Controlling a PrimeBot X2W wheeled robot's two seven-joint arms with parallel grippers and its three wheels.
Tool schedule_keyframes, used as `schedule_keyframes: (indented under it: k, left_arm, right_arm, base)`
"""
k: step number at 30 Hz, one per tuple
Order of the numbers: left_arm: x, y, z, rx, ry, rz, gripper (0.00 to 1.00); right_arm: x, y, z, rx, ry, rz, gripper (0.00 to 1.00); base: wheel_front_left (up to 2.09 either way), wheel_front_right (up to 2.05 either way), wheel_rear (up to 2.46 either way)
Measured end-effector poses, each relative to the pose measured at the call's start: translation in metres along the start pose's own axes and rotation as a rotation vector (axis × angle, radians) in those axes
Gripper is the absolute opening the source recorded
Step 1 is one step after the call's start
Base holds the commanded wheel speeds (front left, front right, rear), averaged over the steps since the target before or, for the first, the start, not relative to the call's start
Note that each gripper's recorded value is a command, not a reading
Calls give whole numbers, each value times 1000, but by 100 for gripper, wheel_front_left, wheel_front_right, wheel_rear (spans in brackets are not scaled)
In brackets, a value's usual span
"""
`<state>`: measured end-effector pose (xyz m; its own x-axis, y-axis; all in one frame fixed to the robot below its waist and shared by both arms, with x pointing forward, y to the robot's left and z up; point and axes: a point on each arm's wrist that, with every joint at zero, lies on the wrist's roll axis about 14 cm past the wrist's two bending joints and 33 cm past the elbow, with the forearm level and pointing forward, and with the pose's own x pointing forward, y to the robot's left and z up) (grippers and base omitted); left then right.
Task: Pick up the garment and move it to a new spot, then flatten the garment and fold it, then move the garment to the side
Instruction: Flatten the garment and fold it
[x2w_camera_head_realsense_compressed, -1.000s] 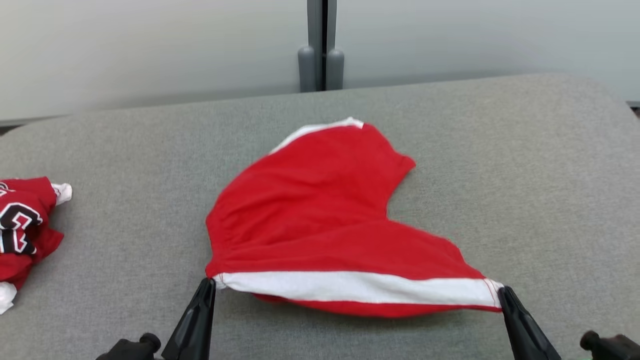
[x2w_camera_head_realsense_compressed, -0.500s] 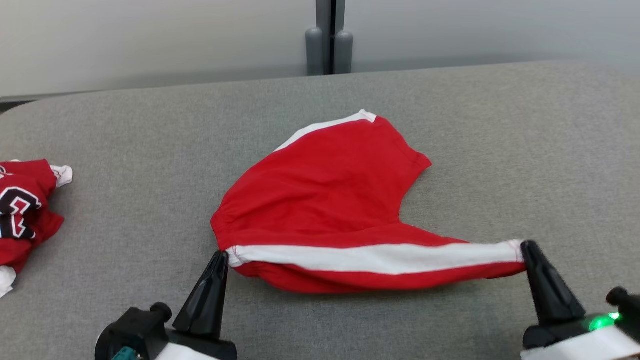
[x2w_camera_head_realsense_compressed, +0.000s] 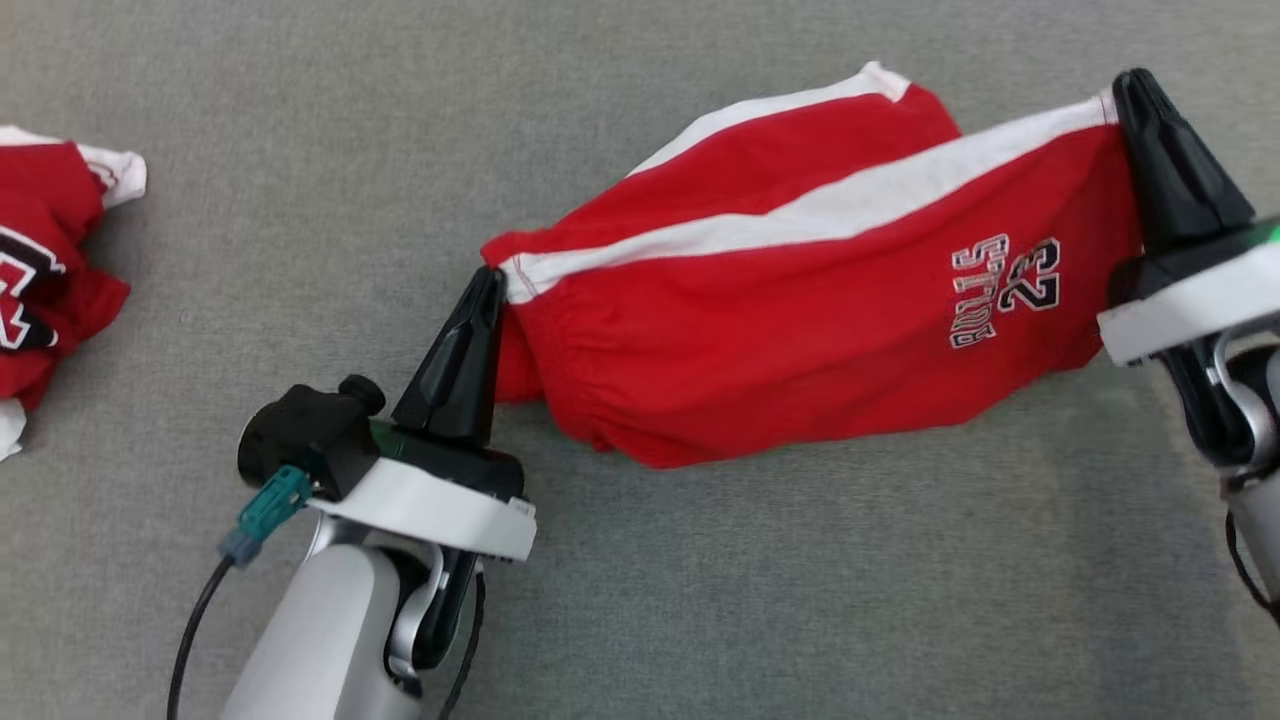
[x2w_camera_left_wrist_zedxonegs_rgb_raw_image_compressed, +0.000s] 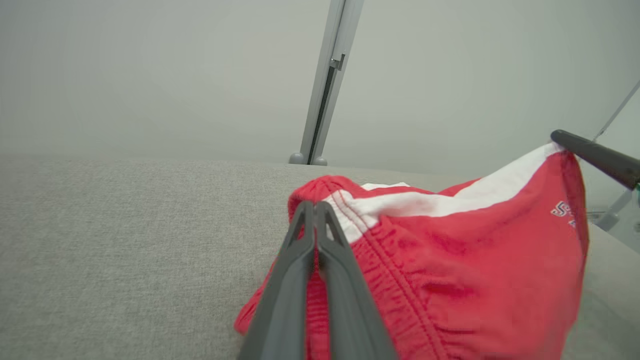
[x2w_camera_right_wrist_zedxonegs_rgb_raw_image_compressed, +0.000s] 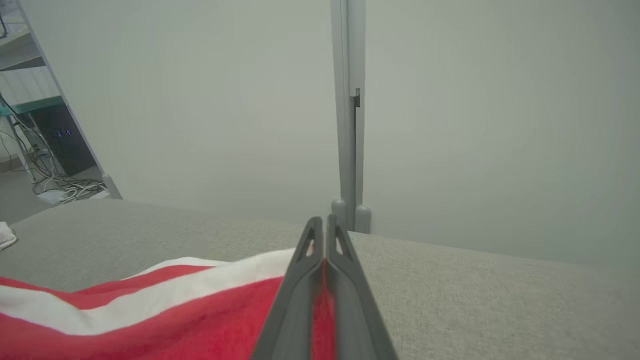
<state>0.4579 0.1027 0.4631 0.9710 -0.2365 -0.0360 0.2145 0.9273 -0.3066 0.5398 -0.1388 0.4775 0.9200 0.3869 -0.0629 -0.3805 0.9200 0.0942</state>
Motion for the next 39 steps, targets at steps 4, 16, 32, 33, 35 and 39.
schedule_keyframes:
  k: [4,16,32,33,35,39]
  left_arm:
    - [11,22,-14,0,23,49,0]
    - [20,72,-40,25,78,175,0]
    - [1,75,-15,40,2,251,100]
    - [-2,74,-5,53,-28,261,100]
    - [-7,72,14,82,-82,275,100]
    - [-15,65,37,121,-151,280,100]
  right_arm:
    - [46,12,-23,-8,50,69,0]
    - [103,33,-86,22,157,130,0]
    - [81,40,-25,-43,-13,160,100]
    - [73,39,-21,-46,-28,151,100]
    - [57,37,-10,-44,-64,128,100]
    - [20,36,-4,-12,-99,74,100]
  base:
    - [0,0,0]
    - [0,0,0]
    - [0,0,0]
    - [0,0,0]
    - [0,0,0]
    - [0,0,0]
